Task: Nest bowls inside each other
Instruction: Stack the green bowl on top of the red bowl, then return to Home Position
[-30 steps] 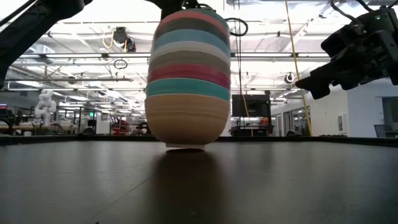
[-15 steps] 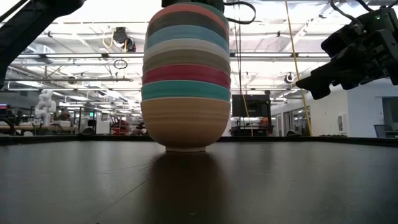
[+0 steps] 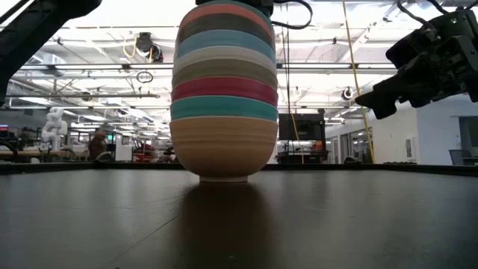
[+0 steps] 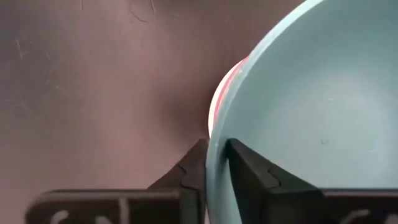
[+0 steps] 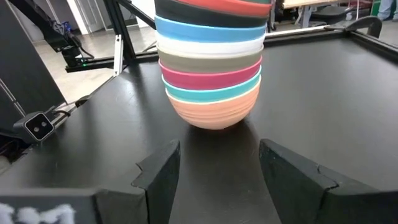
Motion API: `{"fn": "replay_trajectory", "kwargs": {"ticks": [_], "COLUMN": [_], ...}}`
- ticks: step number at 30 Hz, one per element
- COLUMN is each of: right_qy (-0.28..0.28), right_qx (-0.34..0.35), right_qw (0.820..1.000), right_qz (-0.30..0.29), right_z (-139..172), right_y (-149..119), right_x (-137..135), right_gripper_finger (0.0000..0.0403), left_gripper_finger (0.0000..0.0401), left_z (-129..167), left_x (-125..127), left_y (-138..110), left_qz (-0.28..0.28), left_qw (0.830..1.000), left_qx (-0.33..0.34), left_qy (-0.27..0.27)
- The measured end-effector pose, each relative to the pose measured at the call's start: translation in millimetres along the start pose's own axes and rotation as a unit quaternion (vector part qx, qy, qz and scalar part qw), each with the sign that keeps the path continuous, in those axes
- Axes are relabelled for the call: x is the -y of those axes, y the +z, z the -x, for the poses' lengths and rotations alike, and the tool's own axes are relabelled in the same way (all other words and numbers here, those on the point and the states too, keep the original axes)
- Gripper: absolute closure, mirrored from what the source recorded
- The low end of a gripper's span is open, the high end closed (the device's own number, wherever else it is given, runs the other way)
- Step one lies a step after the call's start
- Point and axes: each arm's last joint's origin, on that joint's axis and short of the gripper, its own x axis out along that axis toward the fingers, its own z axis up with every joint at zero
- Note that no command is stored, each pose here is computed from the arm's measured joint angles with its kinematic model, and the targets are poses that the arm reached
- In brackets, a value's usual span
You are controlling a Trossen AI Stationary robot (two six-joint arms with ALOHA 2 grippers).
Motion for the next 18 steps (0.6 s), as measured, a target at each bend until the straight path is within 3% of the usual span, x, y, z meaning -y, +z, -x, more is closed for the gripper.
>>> {"fn": "replay_trajectory", "kwargs": {"ticks": [12,18], "right_qy": [0.001,0.002], "right_qx": [0.019,0.019], "right_qw": [1.000,1.000], "right_qz": [0.005,0.004], "right_z": [0,0], "right_y": [4,4], "right_x": [0,0], "right_gripper_finger": [0.0193,0.0193], "left_gripper_finger": [0.0194,0.0142], "left_z": [4,31], "left_x": [9,20], "left_y": [1,1], "left_qz": [0.010,-0.003], "left_qw": [1.000,0.999], "left_qx": [-0.009,0.035], "left_qy": [0.013,0.035]}}
